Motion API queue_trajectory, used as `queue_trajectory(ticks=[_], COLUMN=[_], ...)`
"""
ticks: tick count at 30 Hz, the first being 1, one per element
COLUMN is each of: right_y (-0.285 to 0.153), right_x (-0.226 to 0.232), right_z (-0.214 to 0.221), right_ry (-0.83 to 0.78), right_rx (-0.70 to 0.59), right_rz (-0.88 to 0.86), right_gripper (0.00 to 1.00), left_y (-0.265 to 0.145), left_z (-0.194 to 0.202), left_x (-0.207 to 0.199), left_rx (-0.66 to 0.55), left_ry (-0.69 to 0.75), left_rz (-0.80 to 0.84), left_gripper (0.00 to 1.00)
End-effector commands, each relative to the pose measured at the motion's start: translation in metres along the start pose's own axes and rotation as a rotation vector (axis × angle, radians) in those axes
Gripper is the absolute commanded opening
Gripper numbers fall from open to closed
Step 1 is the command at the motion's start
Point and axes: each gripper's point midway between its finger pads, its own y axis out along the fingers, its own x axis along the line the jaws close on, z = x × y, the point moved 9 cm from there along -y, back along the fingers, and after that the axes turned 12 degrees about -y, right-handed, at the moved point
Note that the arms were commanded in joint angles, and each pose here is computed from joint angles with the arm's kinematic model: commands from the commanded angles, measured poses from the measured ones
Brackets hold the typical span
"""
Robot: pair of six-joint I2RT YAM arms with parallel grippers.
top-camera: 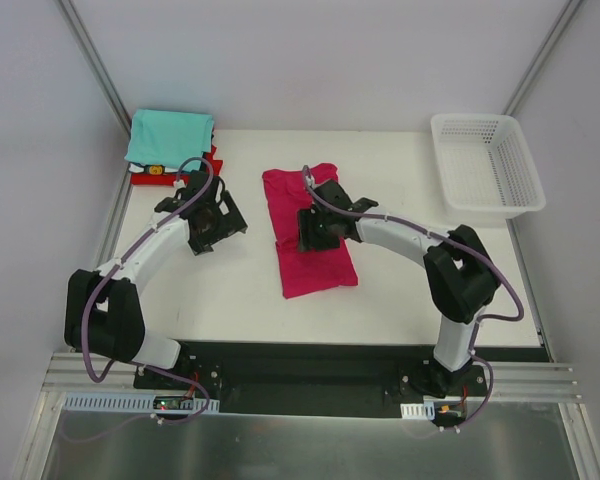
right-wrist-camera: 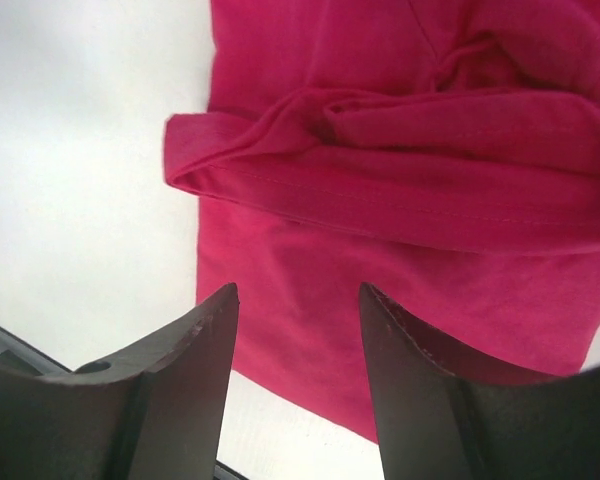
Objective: Fold and stack the t-shirts
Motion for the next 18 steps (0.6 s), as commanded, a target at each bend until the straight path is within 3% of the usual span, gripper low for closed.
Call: queue_trajectory(ticks=[1, 18], right_y=[0.002, 0.029], right_x=[0.012, 0.017], right_z=[-0.003, -0.03], right_ry=[0.0, -0.029], right_rx=[0.025, 0.016], right_rz=[0.001, 0.008], right_gripper=[0.55, 0.55], left_y=[-0.017, -0.018], left_z=[-0.007, -0.005], left_x=[0.001, 0.004], left_rx=[-0.043, -0.031], left_ry=[0.019, 0.023], left_rz=[0.0, 0.002], left_gripper=[0.99, 0.99])
